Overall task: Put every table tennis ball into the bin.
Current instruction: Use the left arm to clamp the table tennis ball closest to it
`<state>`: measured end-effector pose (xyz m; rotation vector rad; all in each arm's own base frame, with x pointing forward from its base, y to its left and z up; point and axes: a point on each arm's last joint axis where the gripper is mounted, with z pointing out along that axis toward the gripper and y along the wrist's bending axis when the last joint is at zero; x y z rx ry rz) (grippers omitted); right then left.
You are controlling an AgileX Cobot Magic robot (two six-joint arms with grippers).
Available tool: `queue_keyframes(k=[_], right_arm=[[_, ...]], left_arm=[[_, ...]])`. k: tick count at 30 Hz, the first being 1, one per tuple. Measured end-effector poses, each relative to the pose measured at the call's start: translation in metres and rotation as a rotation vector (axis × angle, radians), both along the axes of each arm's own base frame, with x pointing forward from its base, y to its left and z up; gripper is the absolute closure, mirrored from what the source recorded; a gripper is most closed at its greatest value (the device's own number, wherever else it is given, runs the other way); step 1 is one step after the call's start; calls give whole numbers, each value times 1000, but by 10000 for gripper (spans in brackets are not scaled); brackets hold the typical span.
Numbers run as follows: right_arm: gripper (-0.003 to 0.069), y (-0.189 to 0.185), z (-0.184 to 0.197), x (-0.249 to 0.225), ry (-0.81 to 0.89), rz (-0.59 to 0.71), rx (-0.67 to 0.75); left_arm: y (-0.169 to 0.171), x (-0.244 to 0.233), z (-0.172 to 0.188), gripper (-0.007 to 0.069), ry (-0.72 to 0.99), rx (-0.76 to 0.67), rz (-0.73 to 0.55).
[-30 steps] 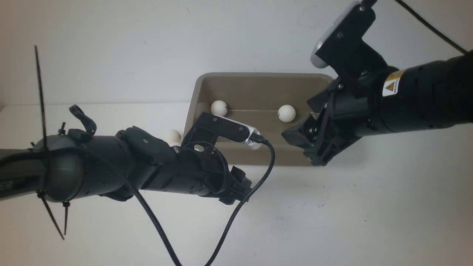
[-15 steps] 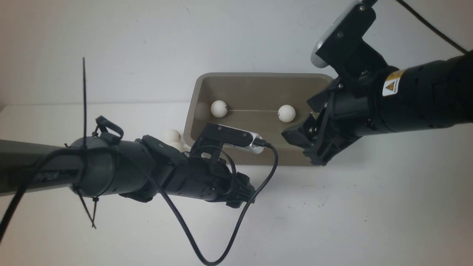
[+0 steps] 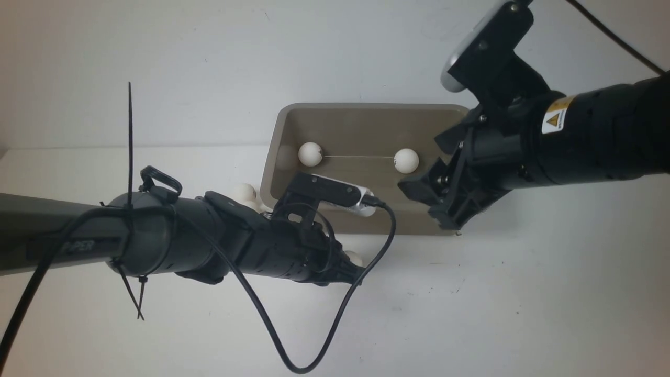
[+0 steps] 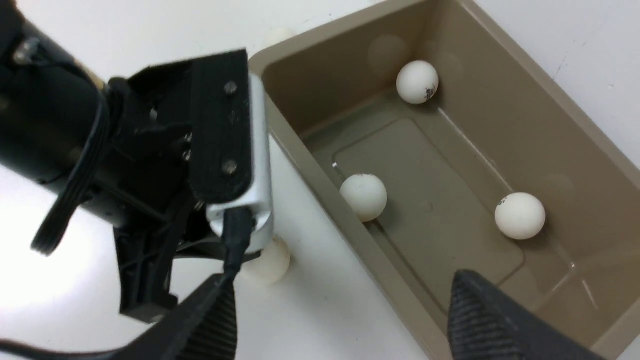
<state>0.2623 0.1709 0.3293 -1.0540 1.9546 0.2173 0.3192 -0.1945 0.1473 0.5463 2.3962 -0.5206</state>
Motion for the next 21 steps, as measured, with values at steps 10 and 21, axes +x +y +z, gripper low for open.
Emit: queue_keyframes(k=[10, 21], right_arm=[[144, 0, 1, 1, -24, 9, -6], [144, 0, 2, 2, -47, 11, -15]], left_arm=[[-2, -2, 0, 587, 3, -6, -34], [-5, -6, 9, 170, 13, -49, -64]])
